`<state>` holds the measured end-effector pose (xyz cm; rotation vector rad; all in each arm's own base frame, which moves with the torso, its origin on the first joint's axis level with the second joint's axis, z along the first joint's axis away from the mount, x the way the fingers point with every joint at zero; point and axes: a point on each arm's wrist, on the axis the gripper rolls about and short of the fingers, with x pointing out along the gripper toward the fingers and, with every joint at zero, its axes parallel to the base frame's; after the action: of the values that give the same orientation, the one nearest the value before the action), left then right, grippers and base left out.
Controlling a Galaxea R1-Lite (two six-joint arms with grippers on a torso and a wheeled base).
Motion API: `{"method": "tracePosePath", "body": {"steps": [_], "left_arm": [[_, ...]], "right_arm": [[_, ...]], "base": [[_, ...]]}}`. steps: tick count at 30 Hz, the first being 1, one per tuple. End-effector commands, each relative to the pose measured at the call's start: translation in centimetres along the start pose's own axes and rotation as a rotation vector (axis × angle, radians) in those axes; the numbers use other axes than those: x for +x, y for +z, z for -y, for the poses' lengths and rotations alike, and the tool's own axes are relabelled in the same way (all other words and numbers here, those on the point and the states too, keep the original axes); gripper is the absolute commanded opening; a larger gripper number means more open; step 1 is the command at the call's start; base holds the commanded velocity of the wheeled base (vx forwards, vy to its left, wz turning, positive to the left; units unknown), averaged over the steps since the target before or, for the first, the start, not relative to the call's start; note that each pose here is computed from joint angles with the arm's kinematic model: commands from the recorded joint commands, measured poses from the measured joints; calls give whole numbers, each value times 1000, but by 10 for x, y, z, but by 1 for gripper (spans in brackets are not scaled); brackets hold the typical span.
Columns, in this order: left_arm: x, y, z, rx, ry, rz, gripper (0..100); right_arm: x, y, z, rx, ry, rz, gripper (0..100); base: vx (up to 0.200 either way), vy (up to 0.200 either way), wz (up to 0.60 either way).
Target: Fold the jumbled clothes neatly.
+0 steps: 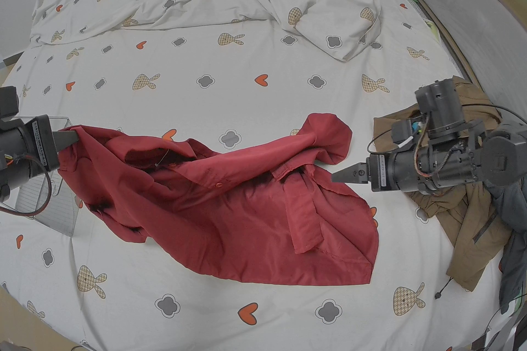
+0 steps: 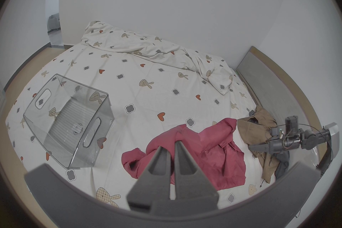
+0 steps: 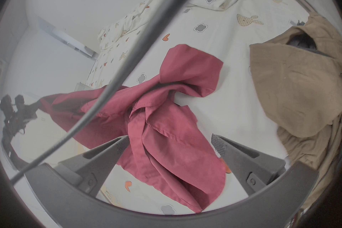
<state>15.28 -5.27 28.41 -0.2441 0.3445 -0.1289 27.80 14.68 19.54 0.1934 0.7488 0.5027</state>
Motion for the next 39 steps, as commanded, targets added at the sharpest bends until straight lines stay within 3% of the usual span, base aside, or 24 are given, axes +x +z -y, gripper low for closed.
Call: {"method": "tracePosePath", "body": {"steps": [1, 6, 9, 10, 12, 15, 20, 31, 39], "left_arm": [[7, -4, 0, 5, 5, -14, 0], [27, -16, 0, 20, 25, -91, 0], [47, -27, 1, 23, 13, -130, 0], [47, -27, 1, 23, 13, -130, 0], [55, -37, 1, 13, -100, -156, 0], [55, -40, 1, 4, -189, -182, 0], [54, -40, 1, 3, -188, -175, 0], [54, -40, 0, 5, -185, -176, 0], [54, -40, 0, 6, -185, -176, 0]], "right_arm": [[-114, -55, 7, -151, 14, 139, 100], [-109, -106, 21, -149, 56, -18, 100], [-92, -124, 33, -126, 112, -132, 100], [-92, -124, 33, -126, 112, -132, 100], [-69, -132, 48, -95, 173, -194, 100], [-43, -134, 71, -40, 193, -214, 100], [-14, -145, 97, -25, 251, -227, 100], [6, -145, 104, -51, 263, -207, 100], [21, -144, 96, -76, 324, -232, 100]], "base": [[0, 0, 0], [0, 0, 0], [0, 0, 0], [0, 0, 0], [0, 0, 0], [0, 0, 0], [0, 0, 0], [0, 0, 0], [0, 0, 0]]}}
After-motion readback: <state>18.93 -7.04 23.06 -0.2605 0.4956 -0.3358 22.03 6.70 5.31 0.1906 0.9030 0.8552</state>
